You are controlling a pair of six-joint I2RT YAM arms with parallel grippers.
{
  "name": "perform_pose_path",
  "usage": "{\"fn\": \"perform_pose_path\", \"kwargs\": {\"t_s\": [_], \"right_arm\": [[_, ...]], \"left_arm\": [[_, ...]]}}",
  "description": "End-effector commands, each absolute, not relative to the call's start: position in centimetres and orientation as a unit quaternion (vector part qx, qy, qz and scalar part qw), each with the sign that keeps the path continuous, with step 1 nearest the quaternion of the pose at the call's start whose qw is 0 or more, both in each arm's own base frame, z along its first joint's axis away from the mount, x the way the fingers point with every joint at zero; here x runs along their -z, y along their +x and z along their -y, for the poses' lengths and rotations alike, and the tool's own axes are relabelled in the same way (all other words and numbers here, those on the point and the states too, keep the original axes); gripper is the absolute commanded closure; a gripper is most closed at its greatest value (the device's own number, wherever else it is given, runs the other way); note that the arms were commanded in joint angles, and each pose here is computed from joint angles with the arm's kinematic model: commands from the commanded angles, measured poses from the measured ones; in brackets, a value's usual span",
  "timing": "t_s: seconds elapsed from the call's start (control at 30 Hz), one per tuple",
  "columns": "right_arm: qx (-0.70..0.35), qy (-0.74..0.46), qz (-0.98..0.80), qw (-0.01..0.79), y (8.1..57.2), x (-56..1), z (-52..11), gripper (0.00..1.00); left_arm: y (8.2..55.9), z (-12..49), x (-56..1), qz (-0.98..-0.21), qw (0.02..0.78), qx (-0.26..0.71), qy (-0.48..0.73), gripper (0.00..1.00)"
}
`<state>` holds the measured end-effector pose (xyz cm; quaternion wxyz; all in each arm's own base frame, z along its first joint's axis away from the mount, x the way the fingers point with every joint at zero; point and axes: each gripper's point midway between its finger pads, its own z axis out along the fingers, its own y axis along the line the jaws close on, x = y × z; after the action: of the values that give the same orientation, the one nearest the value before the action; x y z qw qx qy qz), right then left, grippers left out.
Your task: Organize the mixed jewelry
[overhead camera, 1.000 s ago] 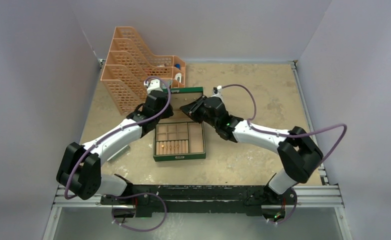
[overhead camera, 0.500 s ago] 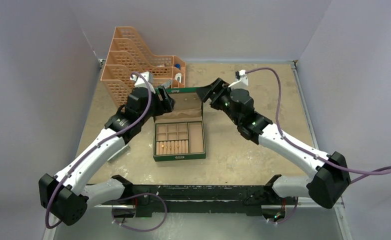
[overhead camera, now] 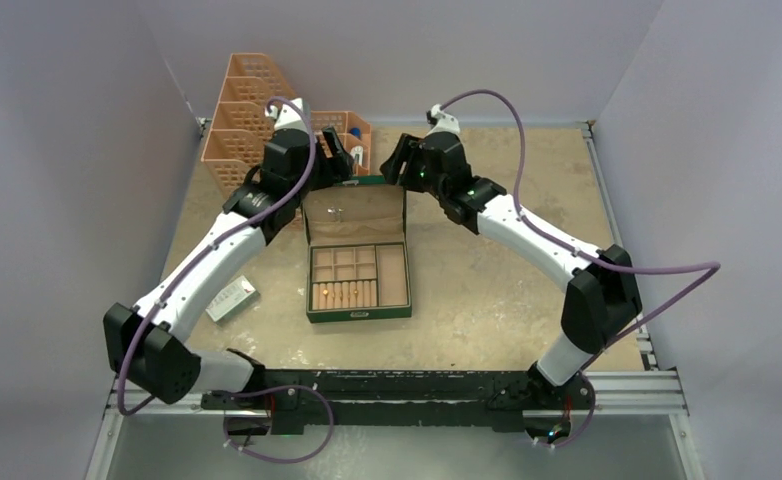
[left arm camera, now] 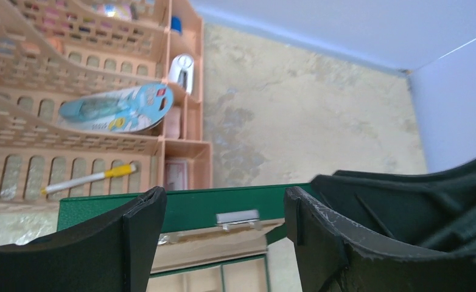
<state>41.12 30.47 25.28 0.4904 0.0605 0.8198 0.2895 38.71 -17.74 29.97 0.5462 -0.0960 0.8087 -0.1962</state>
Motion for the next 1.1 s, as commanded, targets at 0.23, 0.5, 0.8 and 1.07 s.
{"fn": "perform_pose_path", "kwargs": {"t_s": [0.23,0.5,0.8,1.07], "right_arm": [[-0.334,-0.056,-0.849,0.406,34.5,-22.9,-31.1,0.51],[-0.374,-0.093,-0.849,0.362,28.1,-21.3,-29.2,0.54],[-0.423,-0.101,-0.835,0.337,22.6,-20.4,-27.3,0.47],[-0.438,-0.105,-0.85,0.274,20.5,-16.4,-28.3,0.34]], "left_arm": [[36.0,16.1,-27.0,-0.844,0.484,0.211,-0.093,0.3],[30.0,14.6,-26.6,-0.858,0.456,0.222,-0.082,0.3],[23.5,12.8,-23.2,-0.874,0.387,0.244,-0.163,0.3],[20.8,11.6,-17.3,-0.887,0.321,0.222,-0.246,0.3]]}}
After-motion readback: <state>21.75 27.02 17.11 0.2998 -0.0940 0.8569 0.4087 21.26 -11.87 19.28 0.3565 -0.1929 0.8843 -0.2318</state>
